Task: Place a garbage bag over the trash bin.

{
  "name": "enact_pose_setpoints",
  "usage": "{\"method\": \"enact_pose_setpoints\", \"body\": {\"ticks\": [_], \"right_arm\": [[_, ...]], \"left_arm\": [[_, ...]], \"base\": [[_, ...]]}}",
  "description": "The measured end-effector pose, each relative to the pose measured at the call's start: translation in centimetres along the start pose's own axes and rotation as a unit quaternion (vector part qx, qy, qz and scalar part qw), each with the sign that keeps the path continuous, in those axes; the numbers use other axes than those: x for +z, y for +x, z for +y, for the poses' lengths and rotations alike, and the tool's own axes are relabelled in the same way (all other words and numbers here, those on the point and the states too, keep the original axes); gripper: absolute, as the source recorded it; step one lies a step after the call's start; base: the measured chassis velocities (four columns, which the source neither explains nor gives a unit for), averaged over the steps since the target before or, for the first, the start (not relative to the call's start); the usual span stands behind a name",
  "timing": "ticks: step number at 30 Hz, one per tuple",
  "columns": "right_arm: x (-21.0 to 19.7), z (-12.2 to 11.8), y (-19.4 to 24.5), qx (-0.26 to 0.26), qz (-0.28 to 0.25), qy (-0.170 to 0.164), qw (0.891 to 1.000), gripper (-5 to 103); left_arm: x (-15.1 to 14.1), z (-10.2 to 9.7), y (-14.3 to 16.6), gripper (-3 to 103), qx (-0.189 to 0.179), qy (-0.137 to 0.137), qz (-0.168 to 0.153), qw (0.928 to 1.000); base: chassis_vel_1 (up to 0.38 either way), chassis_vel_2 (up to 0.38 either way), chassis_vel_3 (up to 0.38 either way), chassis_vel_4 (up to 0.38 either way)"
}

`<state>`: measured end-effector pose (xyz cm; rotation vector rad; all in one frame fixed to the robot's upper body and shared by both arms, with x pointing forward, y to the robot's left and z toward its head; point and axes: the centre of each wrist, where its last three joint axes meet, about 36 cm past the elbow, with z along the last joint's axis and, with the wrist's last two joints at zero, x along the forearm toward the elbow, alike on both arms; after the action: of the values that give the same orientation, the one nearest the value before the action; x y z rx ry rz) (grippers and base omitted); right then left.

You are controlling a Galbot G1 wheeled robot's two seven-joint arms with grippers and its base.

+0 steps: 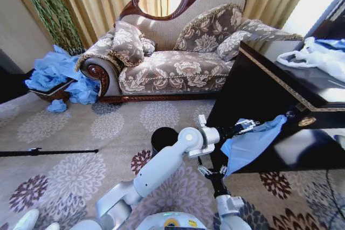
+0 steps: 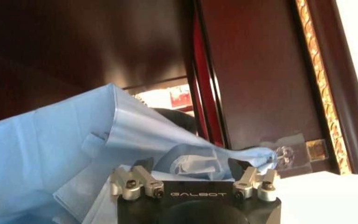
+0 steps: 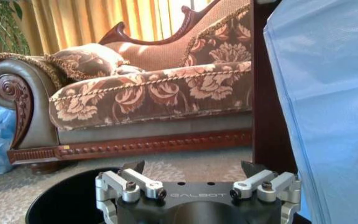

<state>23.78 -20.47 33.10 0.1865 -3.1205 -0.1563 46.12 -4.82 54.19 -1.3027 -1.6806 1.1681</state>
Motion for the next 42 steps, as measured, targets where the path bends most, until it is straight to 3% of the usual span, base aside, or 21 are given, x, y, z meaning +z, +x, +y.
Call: {"method": "enact_pose_setpoints", "body": {"ticks": [2, 4, 7, 8, 14, 16, 20, 31, 42], "right_arm": [[0.0, 0.0, 0.0, -0.001, 0.000, 0.001, 1.000, 100], [0.0, 0.0, 0.0, -0.001, -0.001, 0.001, 1.000, 100], [0.0, 0.1, 0.0, -0.001, -0.002, 0.001, 1.000, 100], [0.0, 0.1, 0.0, -0.001, -0.002, 0.001, 1.000, 100], [0.1, 0.1, 0.2, -0.003, -0.002, 0.002, 1.000, 100], [0.1, 0.1, 0.2, -0.003, -0.002, 0.002, 1.000, 100], [0.1, 0.1, 0.3, -0.004, -0.001, 0.001, 1.000, 100], [0.2, 0.2, 0.5, -0.004, -0.001, 0.001, 1.000, 100], [0.3, 0.2, 0.7, -0.003, -0.004, 0.000, 1.000, 100]], "left_arm": [[0.2, 0.1, -0.1, 69, -0.001, 0.000, 0.002, 1.0000], [0.2, 0.2, -0.1, 69, -0.001, 0.000, 0.002, 1.0000], [0.1, 0.6, -0.2, 53, -0.005, 0.001, 0.001, 1.0000], [0.1, 0.6, -0.2, 53, -0.005, 0.001, 0.001, 1.0000], [0.0, 1.0, -0.7, 26, -0.005, -0.001, 0.002, 1.0000], [0.0, 1.0, -0.8, 26, -0.004, -0.001, 0.003, 1.0000], [0.1, 1.1, -1.2, 4, -0.002, -0.002, 0.005, 1.0000], [0.4, 1.0, -0.9, 0, -0.001, -0.008, 0.005, 1.0000], [-0.5, 0.6, 2.3, 0, -0.033, -0.028, -0.024, 0.9988]], "base": [[0.000, 0.000, 0.000, 0.000], [0.000, 0.000, 0.000, 0.000], [0.000, 0.000, 0.000, 0.000], [0.000, 0.000, 0.000, 0.000], [0.000, 0.000, 0.000, 0.000], [0.000, 0.000, 0.000, 0.000], [0.000, 0.000, 0.000, 0.000], [0.000, 0.000, 0.000, 0.000], [0.000, 0.000, 0.000, 0.000]]}}
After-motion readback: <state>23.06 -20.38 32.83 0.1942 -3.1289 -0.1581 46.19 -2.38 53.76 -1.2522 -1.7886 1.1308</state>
